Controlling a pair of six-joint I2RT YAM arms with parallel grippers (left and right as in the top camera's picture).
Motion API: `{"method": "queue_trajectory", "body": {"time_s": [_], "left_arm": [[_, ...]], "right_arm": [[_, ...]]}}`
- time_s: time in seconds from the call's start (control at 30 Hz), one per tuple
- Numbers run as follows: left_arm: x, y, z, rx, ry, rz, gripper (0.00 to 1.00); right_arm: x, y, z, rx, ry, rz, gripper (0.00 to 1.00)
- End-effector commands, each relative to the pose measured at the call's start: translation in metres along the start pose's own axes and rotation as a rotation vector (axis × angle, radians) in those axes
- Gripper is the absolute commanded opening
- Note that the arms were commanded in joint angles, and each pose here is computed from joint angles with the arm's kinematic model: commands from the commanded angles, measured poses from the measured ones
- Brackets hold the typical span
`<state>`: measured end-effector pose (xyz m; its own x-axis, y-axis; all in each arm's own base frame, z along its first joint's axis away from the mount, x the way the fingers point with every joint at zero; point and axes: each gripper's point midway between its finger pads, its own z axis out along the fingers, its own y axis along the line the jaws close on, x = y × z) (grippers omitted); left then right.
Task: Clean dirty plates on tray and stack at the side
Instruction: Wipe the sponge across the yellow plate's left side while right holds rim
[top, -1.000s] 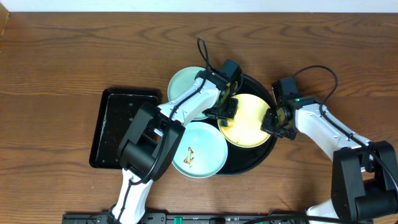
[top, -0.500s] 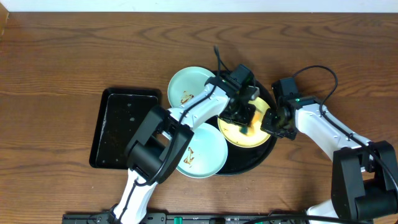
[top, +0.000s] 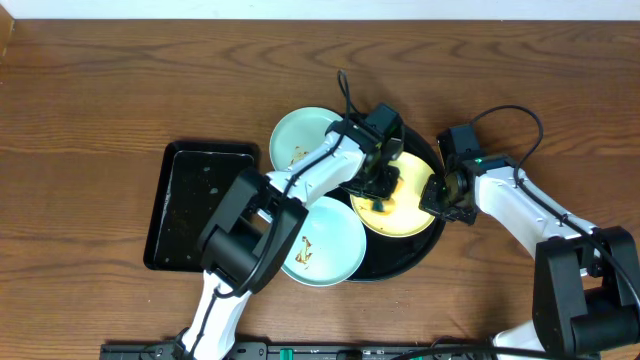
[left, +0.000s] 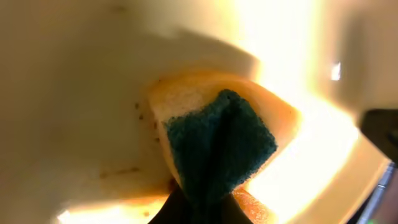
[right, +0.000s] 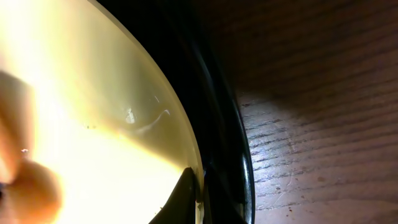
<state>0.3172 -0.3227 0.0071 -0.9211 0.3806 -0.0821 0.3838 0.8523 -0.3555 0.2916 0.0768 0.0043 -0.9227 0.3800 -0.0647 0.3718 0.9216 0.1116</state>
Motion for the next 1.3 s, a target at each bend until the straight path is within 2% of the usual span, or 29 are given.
{"method": "queue_trajectory", "body": {"time_s": [0.0, 0.2, 0.3, 0.73, 0.83, 1.03, 1.27], "left_arm": [[-0.004, 0.060, -0.002, -0.225, -0.021, -0.053, 0.07], [-0.007, 0.076, -0.007, -0.302, -0.042, -0.072, 0.07], [-0.009, 0.073, -0.008, -0.292, -0.046, -0.070, 0.07], [-0.004, -0.043, -0.002, 0.265, 0.017, 0.030, 0.07], [-0.004, -0.057, -0.003, 0.315, 0.014, 0.053, 0.08], [-0.013, -0.063, 0.000, 0.329, -0.018, 0.056, 0.08], [-0.016, -0.044, 0.023, 0.256, -0.016, -0.001, 0.08]], "right_arm": [[0.007, -0.012, 0.006, 0.055, 0.012, -0.007, 0.01], [0.007, -0.012, 0.006, 0.055, 0.013, -0.007, 0.01], [0.007, -0.012, 0.006, 0.055, 0.013, -0.007, 0.02], [0.007, -0.012, 0.006, 0.055, 0.011, -0.007, 0.01], [0.007, -0.012, 0.006, 0.055, 0.012, -0.007, 0.01], [0.007, -0.012, 0.006, 0.055, 0.013, -0.007, 0.02], [0.007, -0.012, 0.006, 0.056, 0.013, -0.007, 0.01]]}}
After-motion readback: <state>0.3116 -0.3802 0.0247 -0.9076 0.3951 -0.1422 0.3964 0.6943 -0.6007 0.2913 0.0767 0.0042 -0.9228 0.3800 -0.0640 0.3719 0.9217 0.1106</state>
